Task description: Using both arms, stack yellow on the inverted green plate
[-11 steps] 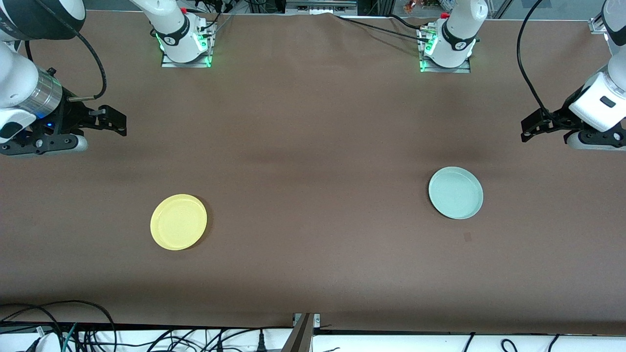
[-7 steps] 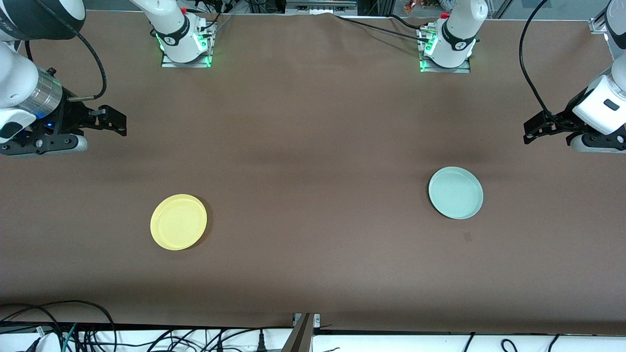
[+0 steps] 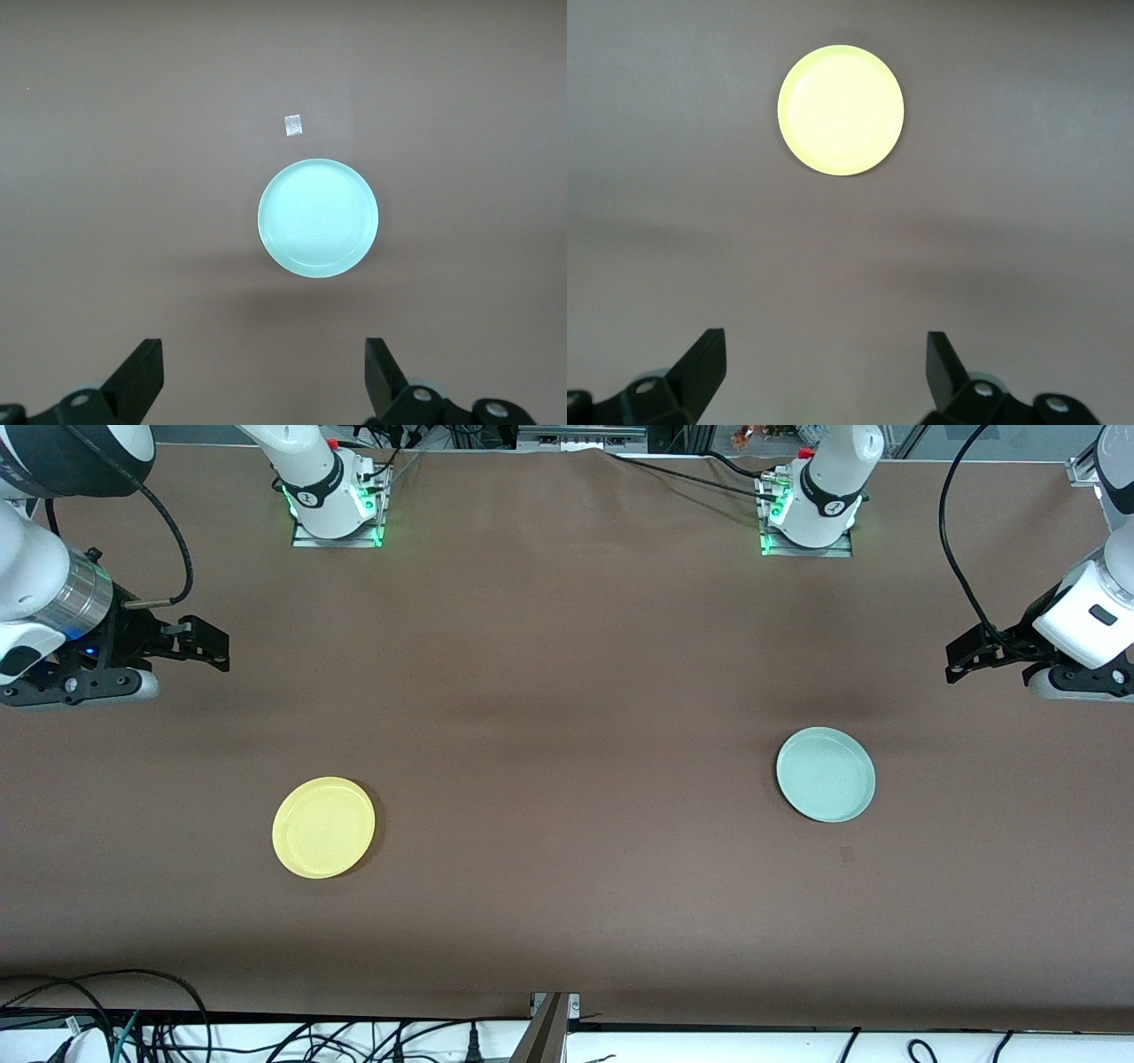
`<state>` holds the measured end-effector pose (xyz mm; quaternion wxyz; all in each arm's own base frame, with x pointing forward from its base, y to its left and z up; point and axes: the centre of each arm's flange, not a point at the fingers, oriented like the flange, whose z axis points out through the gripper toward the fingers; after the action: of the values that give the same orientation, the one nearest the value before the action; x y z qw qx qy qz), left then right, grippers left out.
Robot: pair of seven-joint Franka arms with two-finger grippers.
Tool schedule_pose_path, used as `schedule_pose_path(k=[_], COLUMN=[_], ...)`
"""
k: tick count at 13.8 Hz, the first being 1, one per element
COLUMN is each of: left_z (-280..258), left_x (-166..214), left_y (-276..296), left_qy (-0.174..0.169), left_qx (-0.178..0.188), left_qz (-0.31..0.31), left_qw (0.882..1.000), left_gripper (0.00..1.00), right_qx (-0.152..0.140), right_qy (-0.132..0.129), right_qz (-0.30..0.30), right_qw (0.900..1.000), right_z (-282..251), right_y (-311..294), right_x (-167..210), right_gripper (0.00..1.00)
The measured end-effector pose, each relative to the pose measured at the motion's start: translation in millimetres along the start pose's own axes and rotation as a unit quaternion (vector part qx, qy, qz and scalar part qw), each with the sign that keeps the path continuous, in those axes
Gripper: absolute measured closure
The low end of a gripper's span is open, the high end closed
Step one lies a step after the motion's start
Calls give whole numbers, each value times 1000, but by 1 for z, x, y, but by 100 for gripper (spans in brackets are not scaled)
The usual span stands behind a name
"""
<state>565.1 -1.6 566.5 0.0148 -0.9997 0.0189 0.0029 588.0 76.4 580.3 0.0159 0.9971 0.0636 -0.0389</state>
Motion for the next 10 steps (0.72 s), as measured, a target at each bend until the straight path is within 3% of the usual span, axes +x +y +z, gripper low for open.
schedule_pose_path(k=[10], left_z=[14], left_x=[5], left_y=[0], left_qy=[-15], left_qx=[-1], left_qz=[0], left_qw=[1000], left_gripper=[0], right_qx=[0], right_qy=[0], right_qz=[0], right_qw=[1000], right_z=[0], right_y=[0], right_x=[0], right_gripper=[0])
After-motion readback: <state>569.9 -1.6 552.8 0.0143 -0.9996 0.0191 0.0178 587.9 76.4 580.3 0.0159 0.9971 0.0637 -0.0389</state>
